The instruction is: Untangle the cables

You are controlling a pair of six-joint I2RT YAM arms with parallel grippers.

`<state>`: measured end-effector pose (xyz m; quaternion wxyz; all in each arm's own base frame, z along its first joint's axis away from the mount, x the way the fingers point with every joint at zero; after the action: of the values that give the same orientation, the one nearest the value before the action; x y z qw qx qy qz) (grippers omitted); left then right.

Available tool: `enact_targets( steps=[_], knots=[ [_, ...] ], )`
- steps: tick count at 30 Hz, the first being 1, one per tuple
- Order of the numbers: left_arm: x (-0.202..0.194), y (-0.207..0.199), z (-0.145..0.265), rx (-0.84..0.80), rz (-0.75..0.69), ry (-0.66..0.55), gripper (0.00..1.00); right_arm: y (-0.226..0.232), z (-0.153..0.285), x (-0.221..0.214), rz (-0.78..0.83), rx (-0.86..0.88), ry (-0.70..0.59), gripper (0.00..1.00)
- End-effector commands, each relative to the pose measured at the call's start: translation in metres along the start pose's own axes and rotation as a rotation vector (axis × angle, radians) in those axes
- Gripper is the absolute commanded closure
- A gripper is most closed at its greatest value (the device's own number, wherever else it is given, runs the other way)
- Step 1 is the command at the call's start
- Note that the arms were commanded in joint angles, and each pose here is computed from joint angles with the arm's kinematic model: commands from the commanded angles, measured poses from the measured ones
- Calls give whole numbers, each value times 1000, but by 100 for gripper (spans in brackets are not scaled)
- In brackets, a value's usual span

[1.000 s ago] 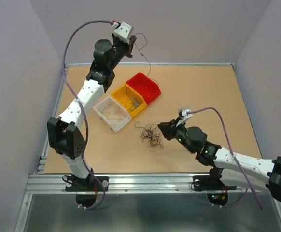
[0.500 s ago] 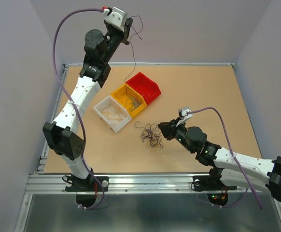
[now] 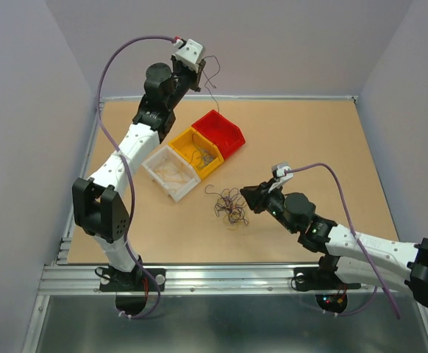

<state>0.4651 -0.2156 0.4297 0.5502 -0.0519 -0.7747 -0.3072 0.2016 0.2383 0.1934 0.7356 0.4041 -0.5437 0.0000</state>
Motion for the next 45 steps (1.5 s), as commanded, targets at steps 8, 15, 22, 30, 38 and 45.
enact_targets(
  steps=[8, 15, 22, 30, 38, 45],
  knots=[
    [-42, -14, 29, -2, -47, 67, 100, 4, 5, 9, -17, 26, -36, 75],
    [-129, -69, 39, -197, -32, 211, 100, 3, 4, 7, -16, 20, -31, 75],
    [-229, -122, 19, -468, -80, 656, 100, 2, 2, 6, -9, 13, -27, 75],
    [-291, -180, 35, -490, -315, 898, 100, 5, 5, 9, -13, 31, -30, 75],
    [-274, -171, 40, -407, -318, 846, 63, 8, 10, 13, -20, 43, -43, 75],
    [-239, -162, 47, -455, -191, 737, 55, 7, 8, 12, -19, 36, -36, 75]
  ],
)
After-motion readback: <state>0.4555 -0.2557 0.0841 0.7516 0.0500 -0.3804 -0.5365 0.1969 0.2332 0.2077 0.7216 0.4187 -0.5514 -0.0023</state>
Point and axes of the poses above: each gripper's point midway between its finger pads, its own z axis back along the fingers, its own y axis along the line the jaws close on, x = y × z, the point moved 4 cm from there along z, back along the fingers, and after that the axes turned 14 degrees about -z, right-handed, at the moved point
